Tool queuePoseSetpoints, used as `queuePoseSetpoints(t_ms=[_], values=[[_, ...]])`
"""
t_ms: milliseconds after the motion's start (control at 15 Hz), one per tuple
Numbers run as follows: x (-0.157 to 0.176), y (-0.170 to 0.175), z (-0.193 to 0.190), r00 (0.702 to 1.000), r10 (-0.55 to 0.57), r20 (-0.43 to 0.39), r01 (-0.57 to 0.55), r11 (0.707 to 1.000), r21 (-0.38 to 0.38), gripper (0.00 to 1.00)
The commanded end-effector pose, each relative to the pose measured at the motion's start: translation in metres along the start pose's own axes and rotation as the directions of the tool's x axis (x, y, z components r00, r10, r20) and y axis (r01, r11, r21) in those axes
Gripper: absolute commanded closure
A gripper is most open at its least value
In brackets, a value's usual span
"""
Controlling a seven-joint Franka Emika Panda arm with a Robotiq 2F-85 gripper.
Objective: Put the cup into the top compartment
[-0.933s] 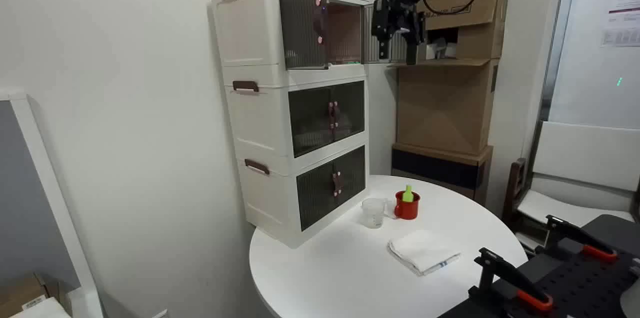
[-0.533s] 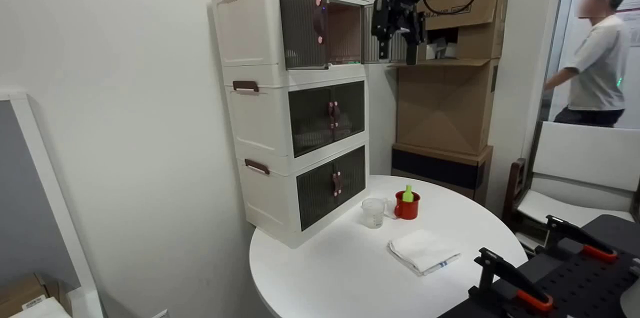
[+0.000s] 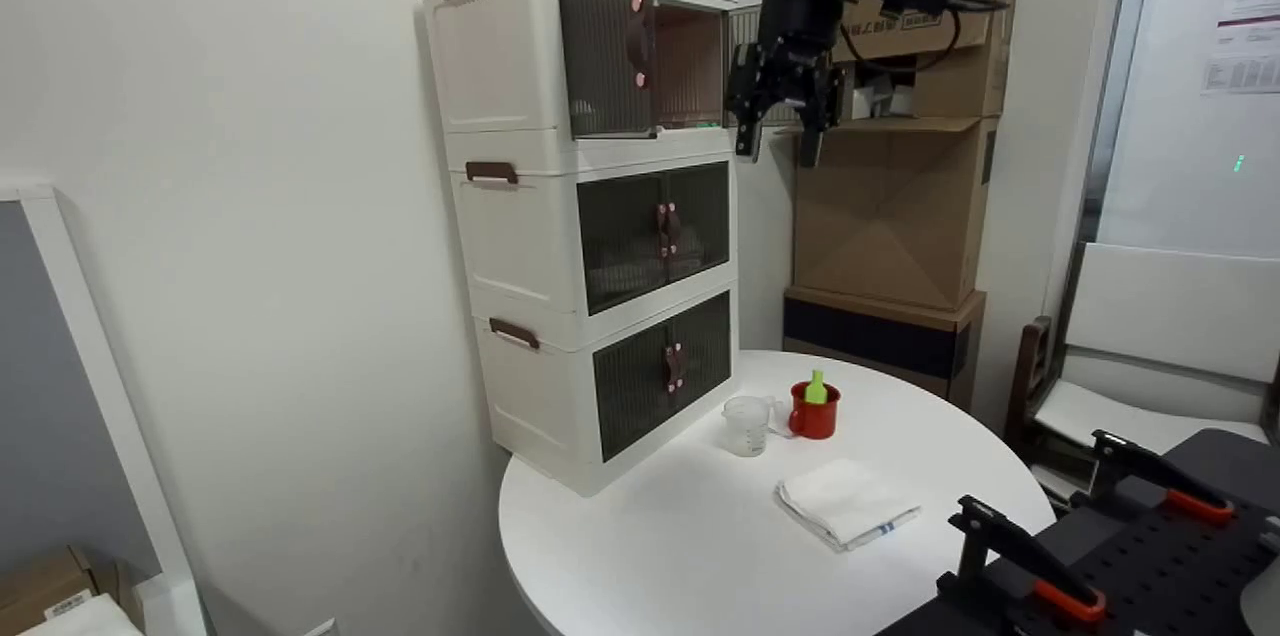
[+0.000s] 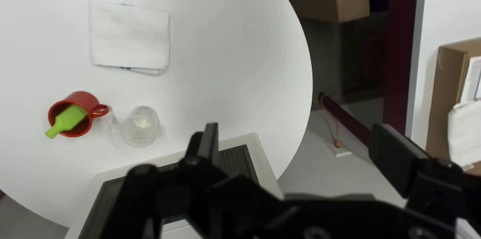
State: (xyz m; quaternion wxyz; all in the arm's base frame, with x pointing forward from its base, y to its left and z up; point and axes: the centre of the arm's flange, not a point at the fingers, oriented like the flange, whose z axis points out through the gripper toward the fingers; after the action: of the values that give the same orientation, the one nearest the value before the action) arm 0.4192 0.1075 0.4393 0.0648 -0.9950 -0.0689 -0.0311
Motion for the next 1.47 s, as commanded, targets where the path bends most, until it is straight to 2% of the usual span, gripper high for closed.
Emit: queuePoseSetpoints(t_ms=[0,200,400,667,1000,1333,1400], values=[[0.023,0.039,0.072,0.984,0.162,-0.081,-0.154,0.984,0.091,0.00],[0.044,0.099,0.118,0.932,0.341,-0.124,-0.326,0.937,0.124,0.00],[0.057,0.156,0.153,0.841,0.520,-0.150,-0.501,0.853,0.147,0.00],[0.071,0.214,0.181,0.675,0.715,-0.183,-0.690,0.700,0.186,0.00],[0.090,0.269,0.215,0.441,0.872,-0.214,-0.842,0.484,0.238,0.00],[0.106,0.305,0.266,0.211,0.949,-0.232,-0.944,0.260,0.203,0.00],[0.107,0.310,0.278,0.179,0.957,-0.228,-0.956,0.224,0.190,0.00]])
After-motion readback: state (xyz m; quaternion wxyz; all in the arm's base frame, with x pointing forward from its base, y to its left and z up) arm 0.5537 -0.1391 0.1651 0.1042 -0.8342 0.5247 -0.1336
